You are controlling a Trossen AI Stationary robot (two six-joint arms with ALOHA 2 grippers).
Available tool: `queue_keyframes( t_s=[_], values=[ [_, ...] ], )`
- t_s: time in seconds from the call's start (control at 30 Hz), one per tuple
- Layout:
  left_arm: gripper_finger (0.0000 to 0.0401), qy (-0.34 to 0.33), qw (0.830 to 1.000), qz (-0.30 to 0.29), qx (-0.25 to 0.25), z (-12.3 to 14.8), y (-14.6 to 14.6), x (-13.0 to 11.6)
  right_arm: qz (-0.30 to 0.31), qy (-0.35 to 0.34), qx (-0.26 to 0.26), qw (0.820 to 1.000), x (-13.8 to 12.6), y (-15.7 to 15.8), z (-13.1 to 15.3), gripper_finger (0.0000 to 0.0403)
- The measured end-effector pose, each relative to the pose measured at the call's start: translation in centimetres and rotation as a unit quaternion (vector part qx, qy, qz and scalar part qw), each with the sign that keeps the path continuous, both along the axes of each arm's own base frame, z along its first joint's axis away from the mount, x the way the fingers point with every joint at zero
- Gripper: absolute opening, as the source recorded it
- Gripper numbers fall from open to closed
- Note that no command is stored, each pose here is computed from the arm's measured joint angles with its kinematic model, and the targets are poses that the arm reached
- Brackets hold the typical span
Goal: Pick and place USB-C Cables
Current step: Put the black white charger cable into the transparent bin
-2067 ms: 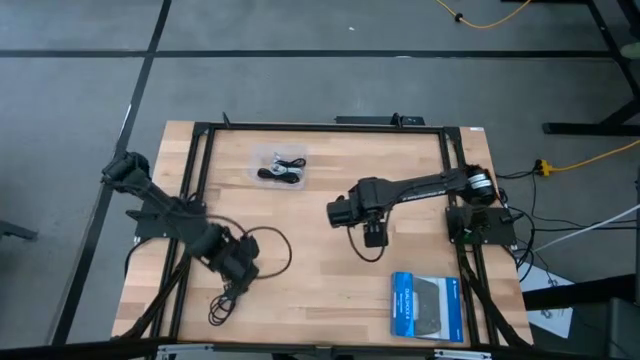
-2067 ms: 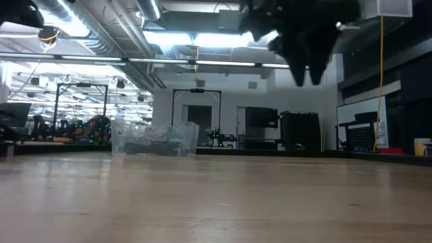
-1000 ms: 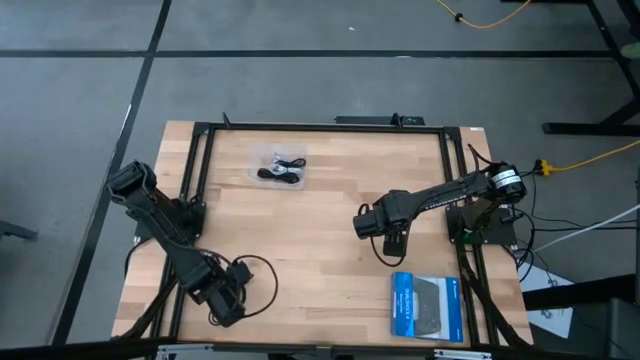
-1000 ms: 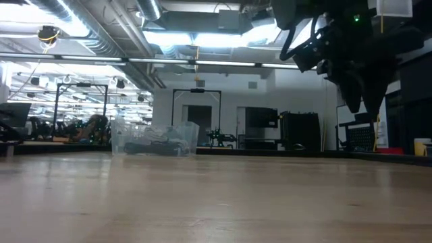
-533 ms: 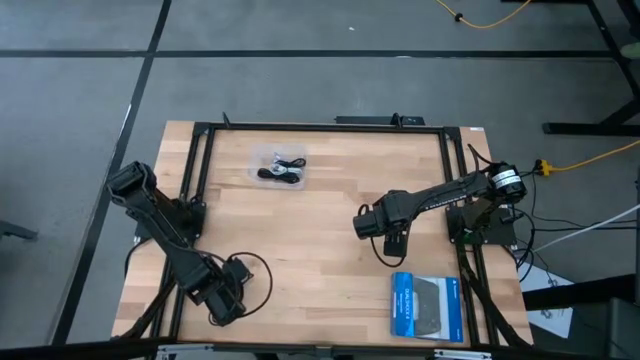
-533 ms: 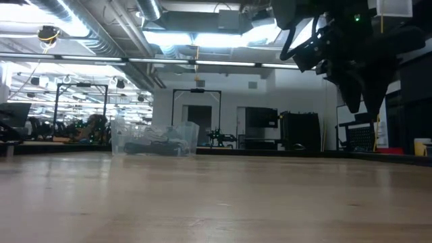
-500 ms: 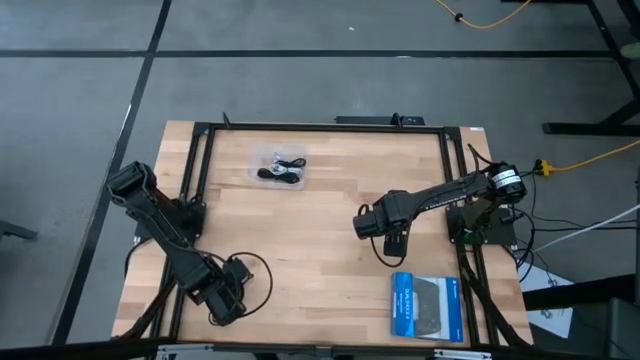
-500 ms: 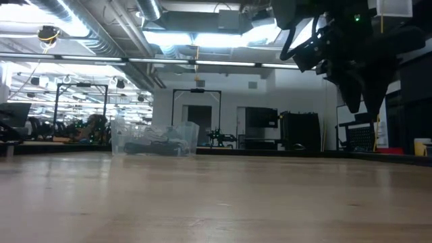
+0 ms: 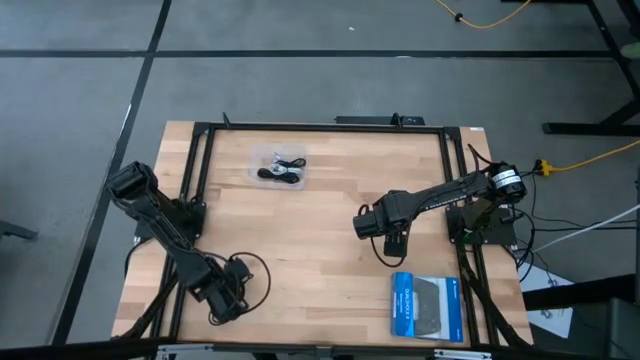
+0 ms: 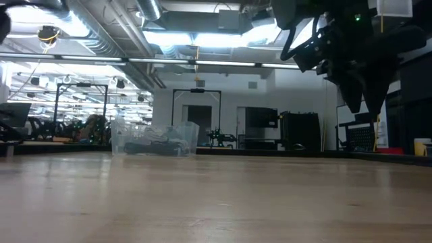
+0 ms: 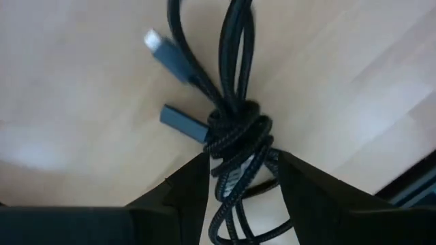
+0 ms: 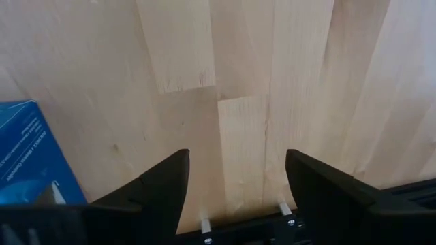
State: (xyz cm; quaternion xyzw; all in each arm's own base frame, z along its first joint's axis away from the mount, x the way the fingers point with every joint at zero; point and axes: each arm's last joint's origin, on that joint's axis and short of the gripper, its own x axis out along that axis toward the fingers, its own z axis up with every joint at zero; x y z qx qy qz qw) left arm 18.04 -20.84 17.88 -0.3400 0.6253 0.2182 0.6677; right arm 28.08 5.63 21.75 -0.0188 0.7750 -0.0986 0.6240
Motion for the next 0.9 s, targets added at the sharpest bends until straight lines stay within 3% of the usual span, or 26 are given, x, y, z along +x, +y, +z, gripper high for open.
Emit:
queue_keyframes(
  t_s=[0.3,0.43,0.57,0.73,0.9],
  values=[
    [0.0168,-0.025,0.999,0.003,-0.045,-2.6,0.4,-0.3,0.000,0.000,0.000,1.000,0.0,0.0,0.0,0.0247],
    [0.0161,-0.004,0.997,0.050,-0.050,-3.4,0.9,-0.7,0.000,0.000,0.000,1.000,0.0,0.0,0.0,0.0247],
    [0.0118,0.017,0.994,0.090,-0.061,-4.1,1.4,-0.9,0.001,0.001,0.001,1.000,0.0,0.0,0.0,0.0247],
    [0.0021,0.002,0.994,0.096,-0.052,-4.1,1.5,-0.8,0.001,0.001,0.001,1.000,0.0,0.0,0.0,0.0247],
    [0.0017,-0.080,0.992,0.100,0.018,-2.9,2.1,0.2,0.001,0.001,0.001,1.000,0.0,0.0,0.0,0.0247]
  ],
)
